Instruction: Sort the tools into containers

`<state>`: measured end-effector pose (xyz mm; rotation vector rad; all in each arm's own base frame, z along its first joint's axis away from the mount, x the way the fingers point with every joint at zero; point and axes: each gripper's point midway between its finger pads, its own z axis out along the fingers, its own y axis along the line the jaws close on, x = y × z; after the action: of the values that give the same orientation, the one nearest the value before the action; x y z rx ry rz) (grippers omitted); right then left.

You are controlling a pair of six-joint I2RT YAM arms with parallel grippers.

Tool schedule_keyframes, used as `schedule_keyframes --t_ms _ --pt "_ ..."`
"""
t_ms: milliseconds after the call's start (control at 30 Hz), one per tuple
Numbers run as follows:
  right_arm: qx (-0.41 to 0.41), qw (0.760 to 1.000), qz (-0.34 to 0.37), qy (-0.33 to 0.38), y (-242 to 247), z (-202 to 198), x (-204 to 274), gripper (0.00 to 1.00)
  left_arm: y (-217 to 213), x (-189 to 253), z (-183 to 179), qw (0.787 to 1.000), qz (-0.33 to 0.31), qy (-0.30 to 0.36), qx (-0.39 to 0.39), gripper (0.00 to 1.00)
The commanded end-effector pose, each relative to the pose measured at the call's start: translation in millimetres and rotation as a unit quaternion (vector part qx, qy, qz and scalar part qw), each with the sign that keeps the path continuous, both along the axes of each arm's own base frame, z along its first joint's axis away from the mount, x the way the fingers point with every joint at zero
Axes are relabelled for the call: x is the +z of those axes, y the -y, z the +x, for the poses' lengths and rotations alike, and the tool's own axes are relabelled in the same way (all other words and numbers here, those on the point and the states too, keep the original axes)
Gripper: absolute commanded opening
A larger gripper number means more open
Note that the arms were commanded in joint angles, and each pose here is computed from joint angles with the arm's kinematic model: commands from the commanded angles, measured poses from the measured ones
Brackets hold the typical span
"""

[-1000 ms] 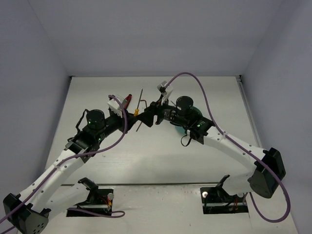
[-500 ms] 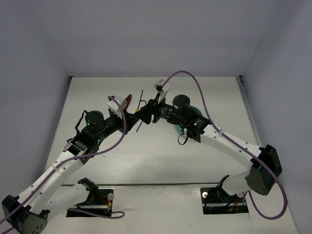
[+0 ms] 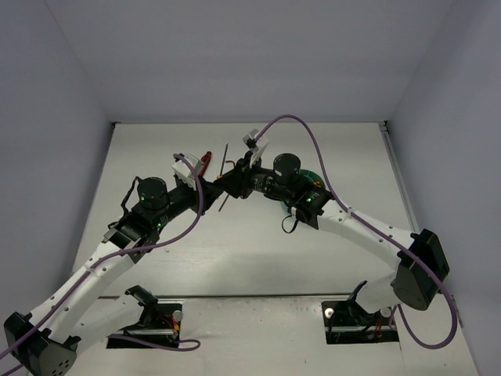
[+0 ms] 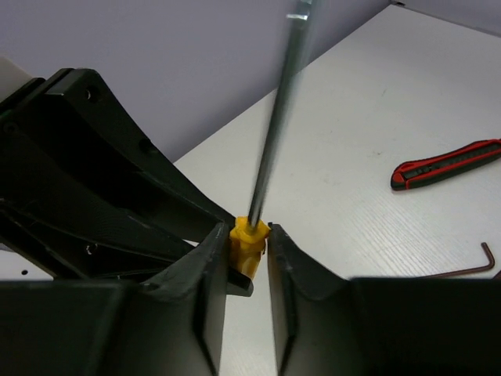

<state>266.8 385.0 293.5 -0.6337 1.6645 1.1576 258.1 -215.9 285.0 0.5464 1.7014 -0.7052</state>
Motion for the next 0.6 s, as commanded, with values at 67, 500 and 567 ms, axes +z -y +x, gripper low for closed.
schedule_keyframes --t_ms 67,500,567 --pt "-0.013 0.996 0.028 0.085 3 6 43 0.00 1 26 4 0.999 -0.032 0.032 0.009 0.33" --pt "-0.224 0.951 -0.118 0.178 126 99 25 0.00 -61 -12 30 0.976 0.086 -0.094 0.174 0.79" --pt "-0.263 0.937 -0.142 0.179 153 117 18 0.00 -71 -16 36 0.970 0.096 -0.115 0.190 0.80"
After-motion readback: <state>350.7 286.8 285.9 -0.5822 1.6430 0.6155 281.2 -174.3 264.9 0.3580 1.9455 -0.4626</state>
